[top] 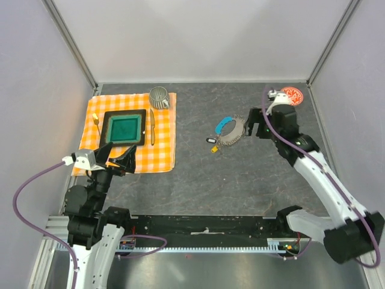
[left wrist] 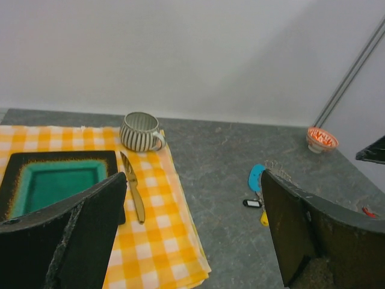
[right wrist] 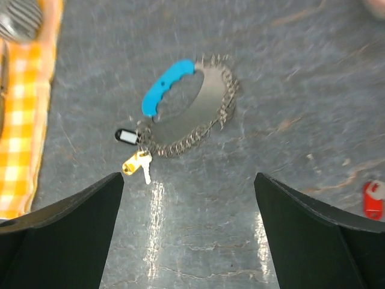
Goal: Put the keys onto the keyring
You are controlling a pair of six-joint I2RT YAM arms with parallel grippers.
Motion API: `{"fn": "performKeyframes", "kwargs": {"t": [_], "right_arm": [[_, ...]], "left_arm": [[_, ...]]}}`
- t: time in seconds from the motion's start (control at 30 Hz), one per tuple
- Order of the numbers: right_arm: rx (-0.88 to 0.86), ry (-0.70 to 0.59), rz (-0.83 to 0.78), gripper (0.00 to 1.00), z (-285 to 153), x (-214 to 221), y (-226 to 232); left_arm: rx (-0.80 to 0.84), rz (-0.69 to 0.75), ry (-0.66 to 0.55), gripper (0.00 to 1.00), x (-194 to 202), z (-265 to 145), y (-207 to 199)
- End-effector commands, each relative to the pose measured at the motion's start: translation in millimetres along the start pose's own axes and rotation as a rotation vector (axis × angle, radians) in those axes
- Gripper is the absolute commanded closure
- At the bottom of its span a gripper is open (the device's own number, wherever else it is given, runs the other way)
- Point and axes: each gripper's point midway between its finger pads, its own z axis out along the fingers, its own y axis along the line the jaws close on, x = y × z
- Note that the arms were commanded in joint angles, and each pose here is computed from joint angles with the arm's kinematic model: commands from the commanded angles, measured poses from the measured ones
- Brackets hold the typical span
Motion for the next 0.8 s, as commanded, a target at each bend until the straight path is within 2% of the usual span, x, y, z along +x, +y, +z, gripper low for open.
{"fn": "performKeyframes", "kwargs": {"t": [0.0,0.13,0.17,0.2,0.33,0.57,0.77], "right_arm": [[-0.029,0.09,0.033,0.02,44.9,17.2,15.4],[0.054,0.213,-0.032,0.12,91.4,65.6,9.2],[0.057,0.21,-0.04,0.22,98.1,68.3,10.7],[0.06,0.213,-0.056,0.26,102.9,73.0,14.4],[0.065,0.258,-0.101,0.37,127.3,95.3,24.2],[0.04,0.303,-0.126,0.43,155.0,113.6,50.1],[0.059,0.336,-0.146,0.53,164.5,132.5,57.1]], "left_arm": [[0.026,0.016,0.136,0.01,28.5,3.3,-1.5],[0.047,0.01,0.153,0.01,31.8,5.5,-5.0],[0.044,0.008,0.162,0.01,34.5,6.1,-4.3],[0.045,0.007,0.164,0.01,34.6,6.5,-4.5],[0.05,0.007,0.168,0.01,35.5,7.0,-5.3],[0.032,0.008,0.165,0.02,35.4,6.1,-1.3],[0.046,0.004,0.174,0.02,37.3,7.2,-3.5]]}}
